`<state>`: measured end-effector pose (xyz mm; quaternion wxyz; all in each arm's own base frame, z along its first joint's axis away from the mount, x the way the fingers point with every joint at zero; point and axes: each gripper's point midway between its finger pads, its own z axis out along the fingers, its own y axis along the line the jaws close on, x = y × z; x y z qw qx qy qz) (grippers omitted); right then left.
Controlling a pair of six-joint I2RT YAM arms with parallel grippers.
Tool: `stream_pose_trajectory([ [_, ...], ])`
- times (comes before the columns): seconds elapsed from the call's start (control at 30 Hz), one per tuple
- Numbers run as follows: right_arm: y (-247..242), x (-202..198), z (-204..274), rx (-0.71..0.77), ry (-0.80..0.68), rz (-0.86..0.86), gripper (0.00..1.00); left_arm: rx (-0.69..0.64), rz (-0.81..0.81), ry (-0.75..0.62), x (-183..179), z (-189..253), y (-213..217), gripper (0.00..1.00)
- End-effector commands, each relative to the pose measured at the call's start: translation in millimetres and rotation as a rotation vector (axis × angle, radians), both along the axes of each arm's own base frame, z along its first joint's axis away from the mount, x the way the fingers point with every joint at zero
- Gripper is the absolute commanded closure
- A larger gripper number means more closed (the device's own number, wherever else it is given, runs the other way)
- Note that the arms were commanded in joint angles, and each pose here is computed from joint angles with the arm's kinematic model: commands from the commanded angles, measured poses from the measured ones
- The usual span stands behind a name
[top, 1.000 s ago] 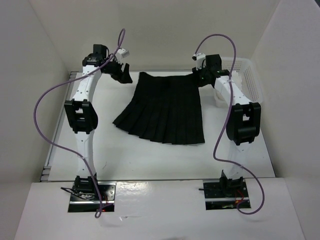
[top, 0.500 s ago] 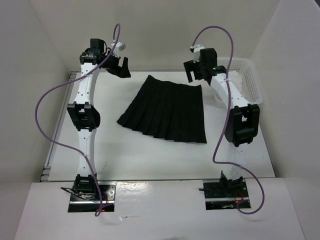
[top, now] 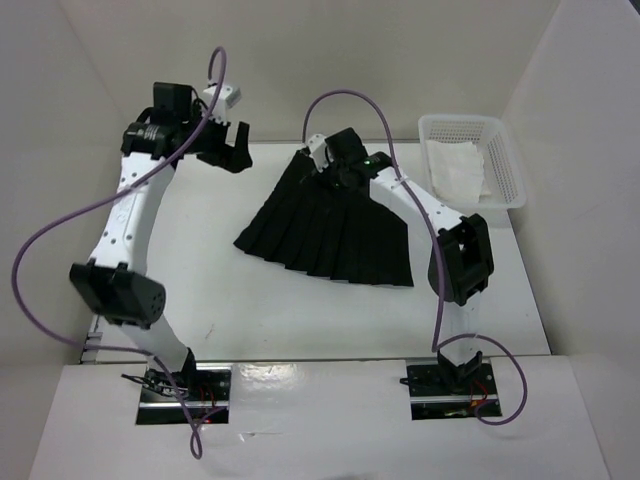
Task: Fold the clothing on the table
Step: Flatten the skirt out
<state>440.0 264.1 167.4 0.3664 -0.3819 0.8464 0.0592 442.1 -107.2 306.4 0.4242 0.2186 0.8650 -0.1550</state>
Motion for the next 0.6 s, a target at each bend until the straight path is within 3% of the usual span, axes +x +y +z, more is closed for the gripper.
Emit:
stream_pose_trajectory([
  [0.0,-15,15,-10,-0.036,0.004,-0.049,0.01,0.1,0.151,-0.033,-14,-1,41,0.0],
  [0.2,-8,34,-14,-0.007,0.004,-0.136,0.01,0.157,0.334,0.02,-62,-14,107,0.0],
  [0.37,-4,67,13,0.081,-0.008,-0.272,0.01,0.164,0.411,0.038,-97,-24,128,0.0],
  [0.57,8,97,4,0.113,-0.009,-0.363,0.01,0.182,0.495,0.068,-132,-41,147,0.0],
])
